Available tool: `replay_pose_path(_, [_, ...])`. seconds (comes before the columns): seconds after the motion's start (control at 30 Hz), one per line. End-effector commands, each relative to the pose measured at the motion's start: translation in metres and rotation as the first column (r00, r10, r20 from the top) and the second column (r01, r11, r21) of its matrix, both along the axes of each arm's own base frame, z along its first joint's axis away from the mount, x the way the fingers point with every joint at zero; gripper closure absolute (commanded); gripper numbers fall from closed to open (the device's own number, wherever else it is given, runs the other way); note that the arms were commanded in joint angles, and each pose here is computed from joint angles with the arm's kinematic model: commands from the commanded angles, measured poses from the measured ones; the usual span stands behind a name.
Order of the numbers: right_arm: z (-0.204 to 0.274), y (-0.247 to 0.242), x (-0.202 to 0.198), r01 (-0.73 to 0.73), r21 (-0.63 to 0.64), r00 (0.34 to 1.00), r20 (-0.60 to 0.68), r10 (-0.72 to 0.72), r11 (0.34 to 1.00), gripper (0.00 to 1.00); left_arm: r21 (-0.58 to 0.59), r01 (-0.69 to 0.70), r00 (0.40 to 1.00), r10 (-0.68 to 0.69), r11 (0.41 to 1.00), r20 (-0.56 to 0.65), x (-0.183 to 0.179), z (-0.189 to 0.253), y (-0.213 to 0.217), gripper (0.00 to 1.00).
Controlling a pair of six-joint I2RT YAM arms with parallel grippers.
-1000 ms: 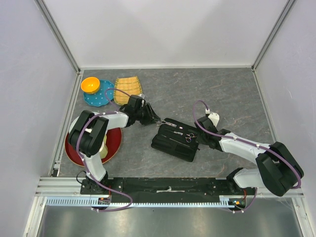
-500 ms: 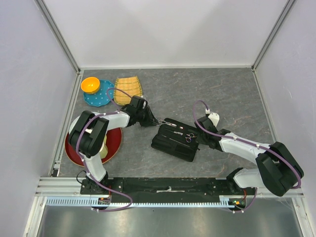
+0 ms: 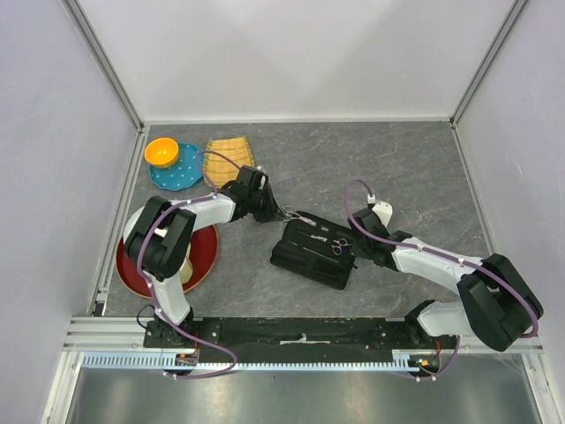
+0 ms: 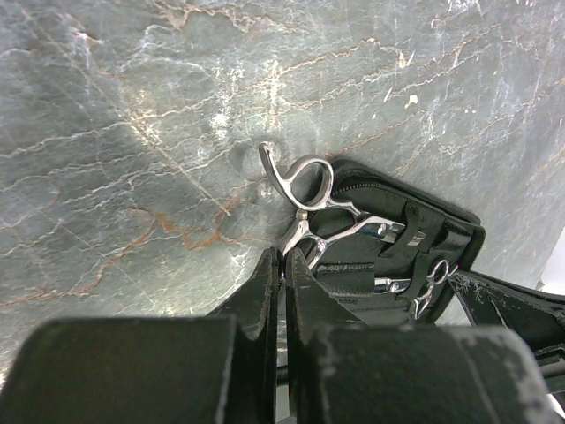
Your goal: Sort the hair-cutting tools
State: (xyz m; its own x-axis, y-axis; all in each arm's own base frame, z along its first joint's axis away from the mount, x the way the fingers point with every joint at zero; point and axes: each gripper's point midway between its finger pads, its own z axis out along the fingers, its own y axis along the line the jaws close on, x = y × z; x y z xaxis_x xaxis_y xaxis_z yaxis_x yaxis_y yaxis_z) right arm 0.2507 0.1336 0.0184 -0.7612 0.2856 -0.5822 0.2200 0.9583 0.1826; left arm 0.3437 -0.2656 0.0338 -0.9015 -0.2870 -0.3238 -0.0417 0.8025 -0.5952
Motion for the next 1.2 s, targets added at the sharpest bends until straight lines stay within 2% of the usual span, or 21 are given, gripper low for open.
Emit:
replay_pose_path(0.0, [-0.015,0.010,-0.007,-0.025,0.034,0.999,-0.044,0.027,0.999,0.86,-0.015,0.070,0.997,-0.069,0.997,0.046,0.006,0.011,-0.014,0.98])
replay_pose_path(0.33, [-0.015,0.010,-0.007,-0.027,0.036,0.998,-0.047,0.029,0.999,0.87,-0.112,0.085,0.996,-0.089,0.990,-0.027,-0.010,0.007,-0.035,0.98])
replay_pose_path(0.47, [-0.016,0.011,-0.007,-0.028,0.039,0.998,-0.048,0.029,0.999,0.87,-0.167,0.083,0.996,-0.087,0.982,-0.017,-0.011,0.011,-0.044,0.98])
replay_pose_path(1.17, [-0.015,0.014,-0.006,-0.037,0.050,0.998,-0.044,0.039,0.998,0.87,-0.190,0.168,0.984,-0.175,0.967,-0.020,-0.028,0.012,-0.080,0.98])
